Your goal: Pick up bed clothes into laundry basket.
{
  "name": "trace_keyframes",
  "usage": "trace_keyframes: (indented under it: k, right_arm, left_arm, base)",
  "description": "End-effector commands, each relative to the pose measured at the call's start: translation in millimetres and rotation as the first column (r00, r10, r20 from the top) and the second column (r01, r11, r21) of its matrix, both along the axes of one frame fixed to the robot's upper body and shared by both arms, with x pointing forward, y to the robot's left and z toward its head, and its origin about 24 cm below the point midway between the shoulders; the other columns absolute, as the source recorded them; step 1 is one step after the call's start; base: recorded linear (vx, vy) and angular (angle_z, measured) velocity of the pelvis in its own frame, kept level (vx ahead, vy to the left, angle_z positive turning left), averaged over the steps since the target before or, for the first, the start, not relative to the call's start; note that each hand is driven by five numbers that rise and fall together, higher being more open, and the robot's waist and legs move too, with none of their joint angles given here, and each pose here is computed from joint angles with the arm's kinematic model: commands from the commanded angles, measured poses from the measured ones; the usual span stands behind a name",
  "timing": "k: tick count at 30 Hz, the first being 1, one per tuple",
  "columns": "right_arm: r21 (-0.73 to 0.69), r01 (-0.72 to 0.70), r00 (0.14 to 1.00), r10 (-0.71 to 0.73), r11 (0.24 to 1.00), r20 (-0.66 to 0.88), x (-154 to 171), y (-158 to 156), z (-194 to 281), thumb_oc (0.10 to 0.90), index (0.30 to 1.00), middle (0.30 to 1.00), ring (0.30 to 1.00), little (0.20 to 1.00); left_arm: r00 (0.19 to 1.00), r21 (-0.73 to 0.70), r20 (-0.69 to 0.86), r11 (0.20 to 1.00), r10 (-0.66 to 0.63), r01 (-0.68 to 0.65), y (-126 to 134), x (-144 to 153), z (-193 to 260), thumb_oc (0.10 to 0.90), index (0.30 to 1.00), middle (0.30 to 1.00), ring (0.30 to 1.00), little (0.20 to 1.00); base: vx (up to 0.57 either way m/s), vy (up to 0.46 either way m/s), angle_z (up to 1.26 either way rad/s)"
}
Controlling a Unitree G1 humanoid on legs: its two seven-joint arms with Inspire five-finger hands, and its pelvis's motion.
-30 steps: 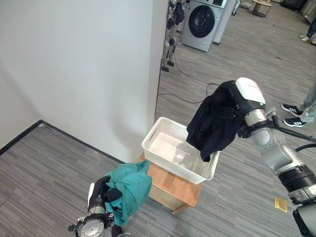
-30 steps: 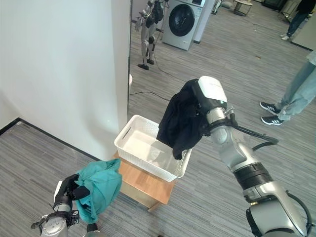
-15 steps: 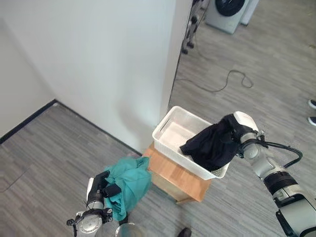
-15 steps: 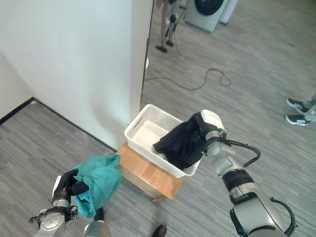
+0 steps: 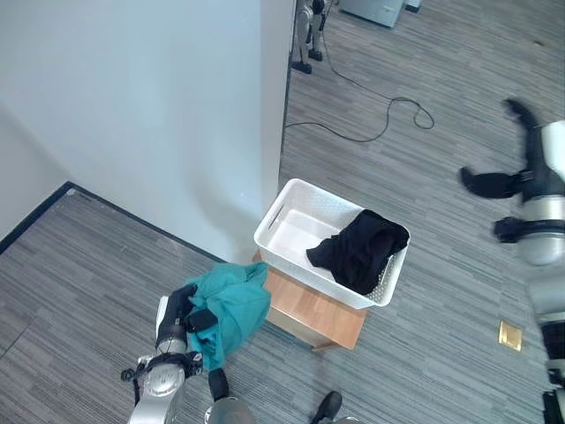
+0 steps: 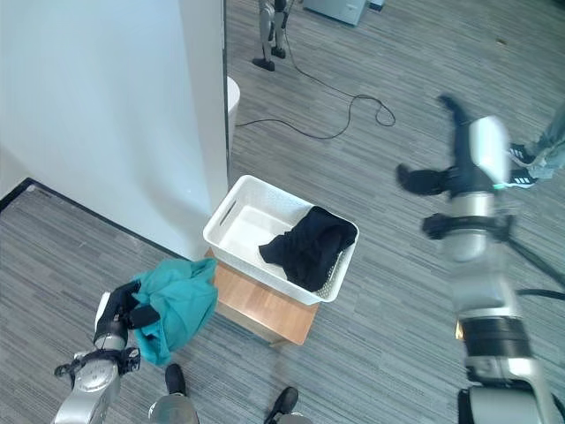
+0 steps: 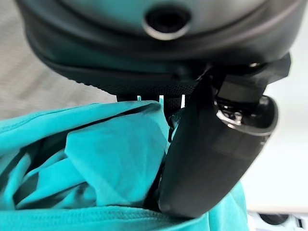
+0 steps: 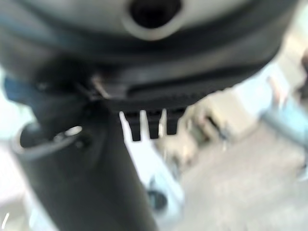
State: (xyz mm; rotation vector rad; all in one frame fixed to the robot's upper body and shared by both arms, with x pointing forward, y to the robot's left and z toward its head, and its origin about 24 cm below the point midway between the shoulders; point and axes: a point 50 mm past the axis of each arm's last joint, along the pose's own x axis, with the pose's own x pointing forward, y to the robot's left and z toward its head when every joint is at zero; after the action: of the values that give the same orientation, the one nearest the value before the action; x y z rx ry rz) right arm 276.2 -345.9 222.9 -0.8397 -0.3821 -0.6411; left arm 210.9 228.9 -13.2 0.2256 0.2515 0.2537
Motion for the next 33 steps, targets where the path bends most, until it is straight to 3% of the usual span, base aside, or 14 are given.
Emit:
trace_keyframes:
  k: [1,4,8,12,13,15,17,18,19,20,21,22,28,33]
  right_arm:
    - [-0.041,0.094,0.987,-0.088,0.995,0.131,-28.1,-21.2,17.5,0.8,0.9,0.9,0.9,0.9]
    - [0.053,0.178,0.983,-0.18,0.983,0.035,-43.6,-38.3,-24.8,0.8,0.9,0.9,0.9,0.9]
    - [0.192,0.297,0.941,-0.253,0.935,-0.227,-66.3,-51.9,-106.6,0.8,0.9,0.9,0.9,0.9]
    - [0.228,0.479,0.73,-0.24,0.848,-0.64,-106.0,-48.2,-217.1,0.8,0.9,0.9,0.9,0.9]
    - [0.23,0.477,0.732,-0.239,0.848,-0.638,-104.5,-48.1,-217.2,0.8,0.9,0.9,0.9,0.9]
    - [0.246,0.596,0.543,-0.158,0.765,-0.825,-145.0,-34.1,-278.6,0.8,0.9,0.9,0.9,0.9]
    - [0.246,0.622,0.49,-0.124,0.743,-0.863,-155.7,-28.3,-293.3,0.8,0.9,0.9,0.9,0.9]
    - [0.231,0.68,0.373,-0.057,0.696,-0.926,-185.2,-14.5,-319.8,0.8,0.9,0.9,0.9,0.9]
    - [0.22,0.704,0.325,-0.031,0.675,-0.945,-198.8,-9.5,-328.5,0.8,0.9,0.9,0.9,0.9]
    - [0.222,0.704,0.326,-0.029,0.674,-0.945,-198.7,-9.2,-328.8,0.8,0.9,0.9,0.9,0.9]
    - [0.208,0.744,0.26,0.012,0.635,-0.966,-222.2,-1.4,-340.5,0.8,0.9,0.9,0.9,0.9]
    - [0.197,0.767,0.23,0.024,0.61,-0.973,-233.6,1.0,-344.7,0.8,0.9,0.9,0.9,0.9]
    - [0.169,0.87,0.17,0.039,0.464,-0.985,-278.9,8.0,-353.6,0.8,0.9,0.9,0.9,0.9]
    - [0.144,0.888,0.139,0.045,0.438,-0.989,-292.2,9.7,-354.8,0.8,0.9,0.9,0.9,0.9]
  left_arm:
    - [0.917,0.137,0.392,0.99,-0.075,0.022,-5.1,31.9,80.1,0.4,0.3,0.3,0.3,0.3]
    - [0.848,0.119,0.521,0.992,-0.1,0.044,-10.6,34.4,113.2,0.4,0.3,0.3,0.3,0.3]
    - [0.586,0.142,0.761,0.953,-0.278,0.267,-40.7,29.0,188.6,0.4,0.3,0.3,0.3,0.3]
    - [0.338,0.196,0.88,0.903,-0.334,0.383,-68.2,19.6,236.2,0.4,0.3,0.3,0.3,0.3]
    - [0.336,0.198,0.88,0.903,-0.335,0.381,-68.0,19.7,236.7,0.4,0.3,0.3,0.3,0.3]
    - [0.241,0.245,0.899,0.876,-0.365,0.415,-87.8,21.7,252.5,0.4,0.3,0.3,0.3,0.3]
    - [0.236,0.258,0.896,0.875,-0.375,0.409,-93.1,26.0,254.0,0.4,0.3,0.3,0.3,0.3]
    - [0.292,0.274,0.87,0.88,-0.399,0.388,-99.9,38.0,245.9,0.4,0.3,0.3,0.3,0.3]
    - [0.334,0.3,0.844,0.886,-0.419,0.353,-100.3,45.6,240.1,0.4,0.3,0.3,0.3,0.3]
    - [0.334,0.303,0.844,0.886,-0.42,0.35,-101.3,46.7,239.8,0.4,0.3,0.3,0.3,0.3]
    - [0.46,0.386,0.757,0.885,-0.465,0.261,-99.4,68.9,221.4,0.4,0.3,0.3,0.3,0.3]
    - [0.512,0.447,0.711,0.872,-0.482,0.2,-96.2,80.5,214.6,0.4,0.3,0.3,0.3,0.3]
    - [0.713,0.691,0.5,0.723,-0.491,0.013,-66.6,109.5,181.5,0.4,0.3,0.3,0.3,0.3]
    - [0.801,0.752,0.406,0.659,-0.439,-0.02,-53.6,121.1,160.9,0.4,0.3,0.3,0.3,0.3]
  base:
    - [0.04,-0.009,-0.16]
    - [0.01,-0.017,-0.23]
    - [0.0,-0.006,-0.2]
    - [0.0,0.008,-0.09]
    - [0.02,0.008,-0.06]
    - [0.0,0.002,-0.03]
    - [-0.02,0.014,-0.05]
    - [0.0,0.019,-0.08]
    - [0.0,0.019,-0.16]
    - [0.01,0.014,-0.13]
    - [0.02,0.01,-0.16]
    - [0.03,0.008,-0.09]
    - [0.0,0.01,-0.17]
    - [0.01,0.008,-0.16]
